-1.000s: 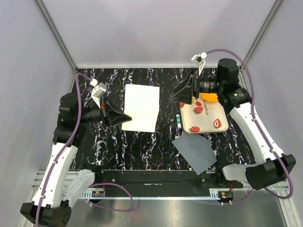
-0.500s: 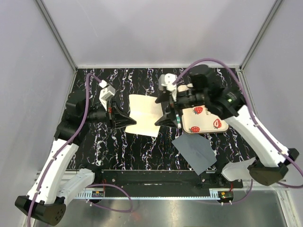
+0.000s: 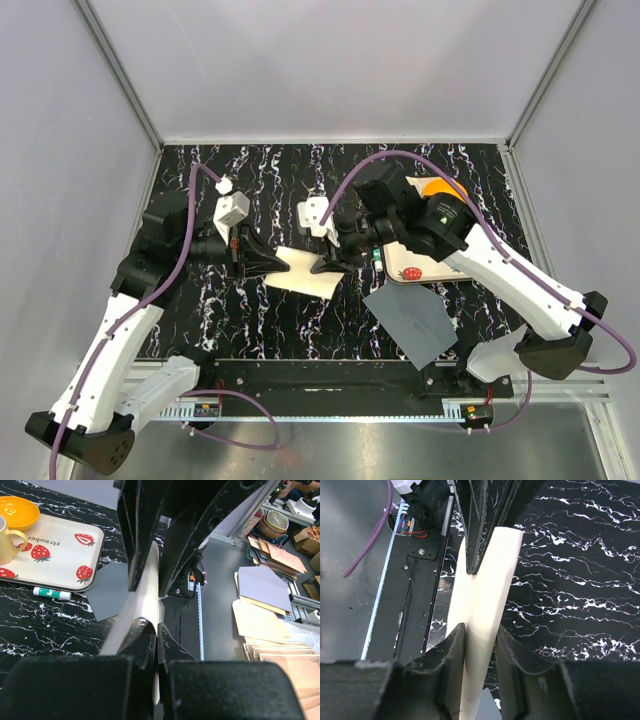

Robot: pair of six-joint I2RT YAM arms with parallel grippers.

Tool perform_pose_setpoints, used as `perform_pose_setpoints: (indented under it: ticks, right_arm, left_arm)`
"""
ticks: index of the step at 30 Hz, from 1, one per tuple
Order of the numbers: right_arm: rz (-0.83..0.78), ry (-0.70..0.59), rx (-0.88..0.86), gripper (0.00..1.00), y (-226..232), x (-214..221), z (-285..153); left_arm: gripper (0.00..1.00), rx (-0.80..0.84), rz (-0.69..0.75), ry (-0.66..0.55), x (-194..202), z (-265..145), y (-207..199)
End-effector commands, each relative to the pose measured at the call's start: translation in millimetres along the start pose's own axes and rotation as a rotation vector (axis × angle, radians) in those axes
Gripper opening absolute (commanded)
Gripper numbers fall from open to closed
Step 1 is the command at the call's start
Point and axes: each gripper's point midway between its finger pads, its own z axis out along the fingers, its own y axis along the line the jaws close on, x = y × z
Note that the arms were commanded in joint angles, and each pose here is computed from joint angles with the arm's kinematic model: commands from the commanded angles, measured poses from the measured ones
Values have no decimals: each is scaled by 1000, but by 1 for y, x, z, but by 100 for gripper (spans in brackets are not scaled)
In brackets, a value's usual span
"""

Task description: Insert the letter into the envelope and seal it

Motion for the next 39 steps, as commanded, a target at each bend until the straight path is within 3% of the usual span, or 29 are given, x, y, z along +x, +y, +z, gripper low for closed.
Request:
perform_pose_setpoints:
  ticks: [1,6,9,11,12,17,20,26,30,31,34,35,37,38,39]
  right_arm:
    - [2,-1,4,30,4,-1,-2]
    - [101,5,-26,31,13,4,2]
    - [156,-19,-47,42,19,-1,3]
    - [204,-23,-50,60,19,-3,5]
    - [218,-26,-42,61,18,-4,5]
    - [268,-57,-64,38,20,-12,7]
    - [286,-66,-87,33,22,-16,9]
    - [294,-54,-61,3,16,-12,13]
    - [298,-55,13,0,4,-13,10]
    - [301,-66,37,0,-2,-16,8]
    - [348,-119,104,0,-25,-24,-5]
    - [367,-148,102,0,-30,-28,-11]
    - [412,-235,138,0,-49,-40,-28]
    - [417,-294,139,0,-54,-50,-37]
    - [414,-319,148,0,-56,-55,-40]
  left_arm:
    - [0,10,136,1,-14,-3,-6]
    - [0,0,205,22,-16,-6,-5]
    - [0,3,219,30,-15,-6,-6]
    - [0,6,229,30,-15,-6,-7]
    - [0,3,232,29,-14,-7,-7]
    - [0,-18,266,40,-11,-8,-4]
    - [0,-35,278,46,-10,-9,-2]
    - [0,-70,275,49,-10,-10,2]
    - [42,-143,226,30,-14,-15,9]
    - [59,-152,215,20,-16,-18,8]
    - [74,-195,160,-55,-26,-34,12]
    - [76,-208,97,-79,-23,-38,15]
    - [80,-251,110,-156,-35,-53,19]
    - [82,-253,-88,-213,-23,-55,28]
    - [83,-249,21,-256,-36,-59,25]
